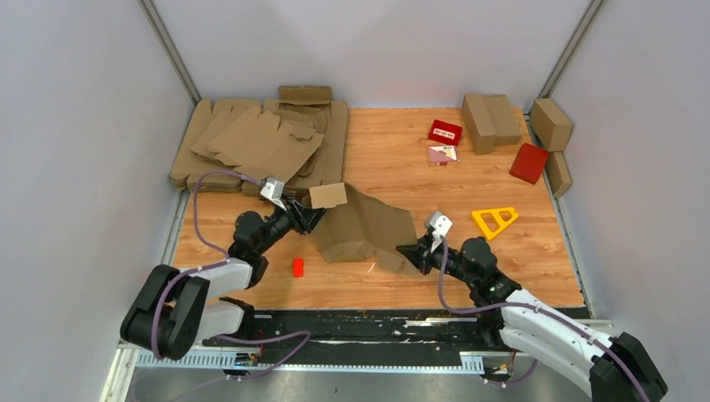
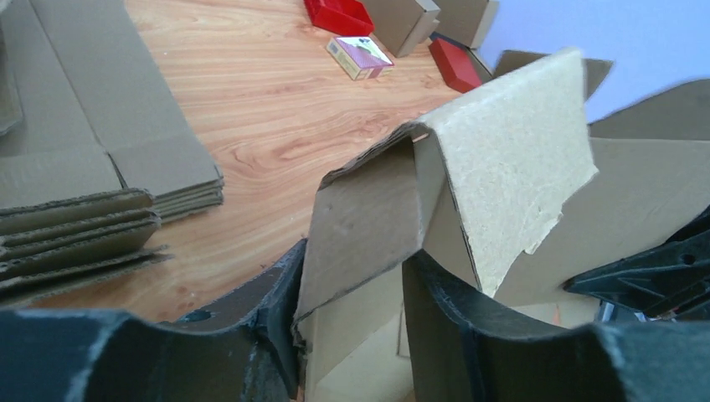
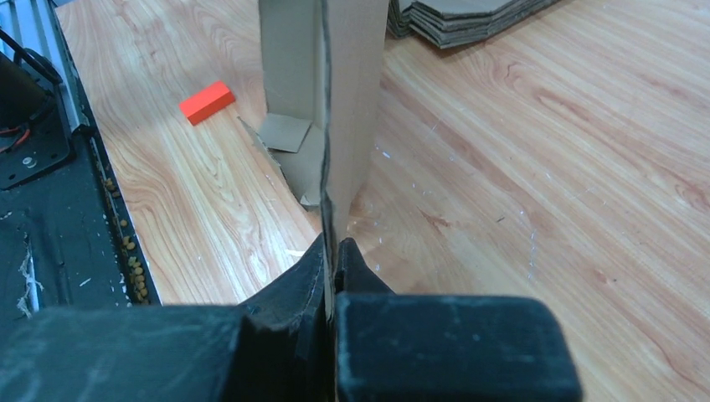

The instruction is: Fold the paper box

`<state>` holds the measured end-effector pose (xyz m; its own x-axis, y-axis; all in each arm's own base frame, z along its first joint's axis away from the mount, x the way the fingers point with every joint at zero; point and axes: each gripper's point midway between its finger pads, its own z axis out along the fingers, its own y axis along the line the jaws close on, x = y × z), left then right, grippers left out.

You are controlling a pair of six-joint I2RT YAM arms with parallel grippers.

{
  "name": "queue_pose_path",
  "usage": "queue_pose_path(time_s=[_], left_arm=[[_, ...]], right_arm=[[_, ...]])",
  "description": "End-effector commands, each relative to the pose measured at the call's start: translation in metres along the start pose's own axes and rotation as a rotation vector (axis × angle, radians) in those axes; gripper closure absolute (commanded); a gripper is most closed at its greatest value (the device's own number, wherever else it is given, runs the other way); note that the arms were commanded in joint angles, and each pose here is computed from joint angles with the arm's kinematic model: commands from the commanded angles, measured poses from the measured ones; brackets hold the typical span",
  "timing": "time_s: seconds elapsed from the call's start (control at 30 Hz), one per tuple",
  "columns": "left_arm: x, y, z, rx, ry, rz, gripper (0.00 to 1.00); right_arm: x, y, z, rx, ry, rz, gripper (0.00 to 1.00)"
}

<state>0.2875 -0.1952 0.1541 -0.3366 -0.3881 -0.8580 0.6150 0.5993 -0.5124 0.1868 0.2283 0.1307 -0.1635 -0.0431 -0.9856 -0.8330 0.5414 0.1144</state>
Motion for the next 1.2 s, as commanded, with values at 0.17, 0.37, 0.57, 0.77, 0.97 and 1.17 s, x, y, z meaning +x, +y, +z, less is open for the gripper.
queue_pose_path(time_s=[0.17,0.37,0.57,0.77,0.97,1.17], left_arm=[[0.008,0.01,-0.009,-0.161,0.016,0.054,0.38],[0.017,0.005,-0.004,-0.132,0.033,-0.005,0.34],[0.014,0.003,-0.007,-0.141,0.039,0.003,0.21],[0.019,0.004,-0.014,-0.155,0.076,0.027,0.2],[0.022,0.002,-0.013,-0.139,0.086,0.038,0.27],[0.024,0.006,-0.004,-0.139,0.113,0.059,0.38]], right_arm=[[-0.002,-0.001,0.01,0.0,-0.005,0.021,1.0],[0.007,-0.004,0.015,0.028,0.017,0.033,1.0],[0.003,-0.02,0.01,0.131,-0.014,0.032,1.0],[-0.006,-0.026,0.001,0.175,-0.056,0.017,1.0],[-0.002,-0.021,0.005,0.144,-0.027,0.01,1.0],[0.001,-0.019,0.008,0.128,-0.016,0.013,1.0]])
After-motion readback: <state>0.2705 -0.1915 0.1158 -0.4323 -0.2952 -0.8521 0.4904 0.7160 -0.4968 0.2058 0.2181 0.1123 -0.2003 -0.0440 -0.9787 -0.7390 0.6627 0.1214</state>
